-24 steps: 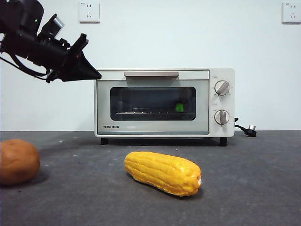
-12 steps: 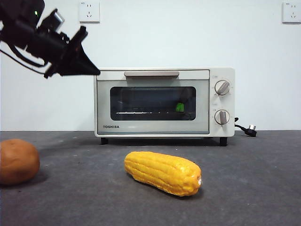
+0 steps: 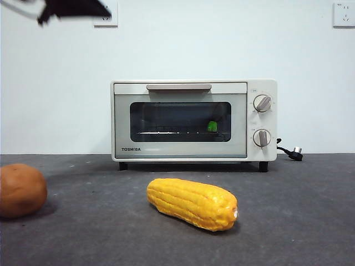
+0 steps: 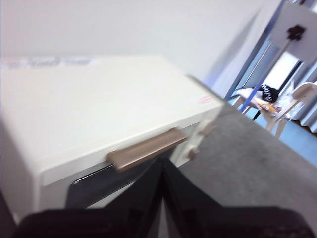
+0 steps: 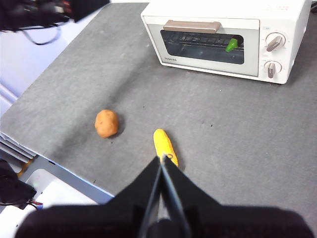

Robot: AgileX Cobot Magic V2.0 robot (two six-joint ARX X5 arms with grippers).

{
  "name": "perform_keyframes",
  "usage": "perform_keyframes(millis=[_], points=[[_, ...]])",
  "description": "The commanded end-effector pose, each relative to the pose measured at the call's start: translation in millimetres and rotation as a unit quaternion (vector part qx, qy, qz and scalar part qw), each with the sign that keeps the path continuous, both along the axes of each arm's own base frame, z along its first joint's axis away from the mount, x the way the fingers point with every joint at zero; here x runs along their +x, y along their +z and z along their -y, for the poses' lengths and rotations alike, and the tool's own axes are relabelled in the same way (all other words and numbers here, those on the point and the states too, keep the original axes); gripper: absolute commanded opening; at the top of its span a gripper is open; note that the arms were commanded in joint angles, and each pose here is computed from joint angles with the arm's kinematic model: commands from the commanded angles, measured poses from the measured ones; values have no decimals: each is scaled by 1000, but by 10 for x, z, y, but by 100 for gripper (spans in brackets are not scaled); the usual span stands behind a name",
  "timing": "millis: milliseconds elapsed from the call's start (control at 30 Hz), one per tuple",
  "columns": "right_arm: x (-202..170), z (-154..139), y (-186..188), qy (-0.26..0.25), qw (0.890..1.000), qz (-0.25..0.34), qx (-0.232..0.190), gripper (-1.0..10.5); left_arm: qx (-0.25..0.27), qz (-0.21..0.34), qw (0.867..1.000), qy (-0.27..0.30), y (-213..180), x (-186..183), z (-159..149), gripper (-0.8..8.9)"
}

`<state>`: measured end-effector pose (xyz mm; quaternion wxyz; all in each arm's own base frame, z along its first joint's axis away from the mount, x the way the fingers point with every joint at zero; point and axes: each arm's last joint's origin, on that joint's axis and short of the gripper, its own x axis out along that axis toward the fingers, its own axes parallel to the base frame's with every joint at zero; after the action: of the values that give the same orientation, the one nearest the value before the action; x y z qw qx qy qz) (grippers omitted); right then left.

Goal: Take the eggplant from the table,put the eggplant in the oven

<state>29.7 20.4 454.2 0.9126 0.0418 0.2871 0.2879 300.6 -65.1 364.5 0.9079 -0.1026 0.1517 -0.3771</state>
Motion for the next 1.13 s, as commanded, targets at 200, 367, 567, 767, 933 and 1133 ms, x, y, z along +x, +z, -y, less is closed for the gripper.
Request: perform_keyframes(millis=[200,367,567,767,933,1133], points=[[-5,15,-18,-19,1000,-7,-12,1,0,46,999,23,514,-801,-66,-7],[3,26,-20,-40,999,-2,-24,1,11,60,994,88,667,-1254,-168,-7],[6,30,-20,-47,999,-1,-27,1,31,65,978,196,725,-1623,-306,-7],[6,30,-20,-47,999,-1,-27,1,34,70,974,215,743,-1799,-355,-6],[6,30,-20,-47,999,-1,-27,1,31,74,973,215,754,-1827,-360,-4],[6,30,-20,-47,999,-1,-27,1,31,74,974,212,753,-1827,-358,-4]])
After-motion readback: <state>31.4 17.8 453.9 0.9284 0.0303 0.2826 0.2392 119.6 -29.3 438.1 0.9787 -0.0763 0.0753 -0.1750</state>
